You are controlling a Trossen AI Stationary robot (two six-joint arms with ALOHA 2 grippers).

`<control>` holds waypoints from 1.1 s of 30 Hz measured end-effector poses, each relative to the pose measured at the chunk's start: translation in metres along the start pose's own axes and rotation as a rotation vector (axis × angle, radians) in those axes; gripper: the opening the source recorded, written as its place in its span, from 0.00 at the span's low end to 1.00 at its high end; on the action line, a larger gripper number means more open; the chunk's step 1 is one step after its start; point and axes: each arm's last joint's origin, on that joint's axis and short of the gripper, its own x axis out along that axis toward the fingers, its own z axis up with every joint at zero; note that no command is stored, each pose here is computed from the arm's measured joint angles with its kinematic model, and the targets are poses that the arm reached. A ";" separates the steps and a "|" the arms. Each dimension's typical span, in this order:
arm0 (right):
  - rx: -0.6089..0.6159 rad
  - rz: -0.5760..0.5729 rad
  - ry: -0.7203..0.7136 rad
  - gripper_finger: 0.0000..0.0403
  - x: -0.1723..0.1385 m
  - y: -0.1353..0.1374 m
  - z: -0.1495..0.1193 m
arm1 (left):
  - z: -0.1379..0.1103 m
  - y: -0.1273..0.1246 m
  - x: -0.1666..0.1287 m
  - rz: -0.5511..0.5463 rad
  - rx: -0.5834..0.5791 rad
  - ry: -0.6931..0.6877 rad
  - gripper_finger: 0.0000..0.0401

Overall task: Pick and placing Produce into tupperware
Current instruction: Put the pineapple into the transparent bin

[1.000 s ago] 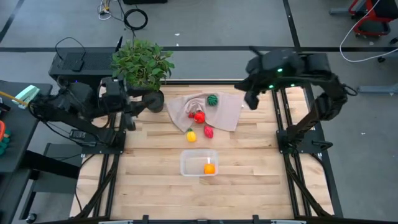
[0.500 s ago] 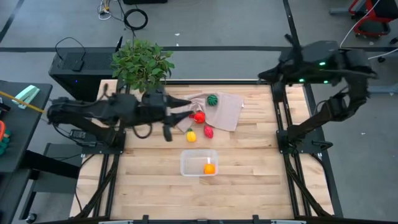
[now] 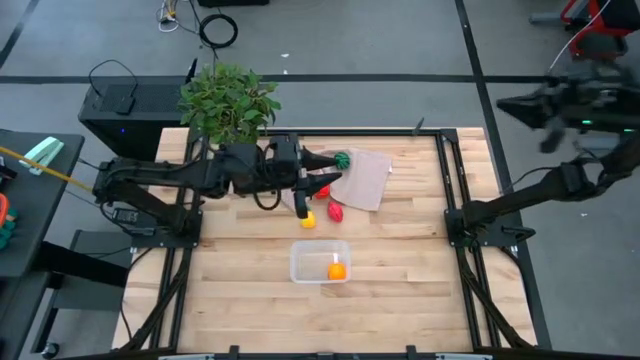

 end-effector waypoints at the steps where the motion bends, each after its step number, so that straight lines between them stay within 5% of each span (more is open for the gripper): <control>1: 0.004 0.004 -0.015 0.00 -0.008 -0.003 -0.003 | 0.000 0.002 0.001 0.006 0.000 -0.002 0.39; 10: 0.037 0.020 -0.126 0.00 -0.062 -0.030 -0.037 | -0.007 0.013 0.024 0.029 -0.044 -0.119 0.38; 20: 0.136 -0.021 -0.112 0.00 -0.073 -0.051 -0.093 | -0.023 -0.005 0.076 0.078 0.009 -0.079 0.38; 24: 0.172 -0.035 -0.100 0.00 -0.071 -0.057 -0.115 | -0.017 -0.012 0.096 0.160 0.033 0.066 0.38; 33: 0.236 -0.047 -0.101 0.00 -0.065 -0.065 -0.148 | -0.023 -0.007 0.108 0.468 -0.226 0.284 0.34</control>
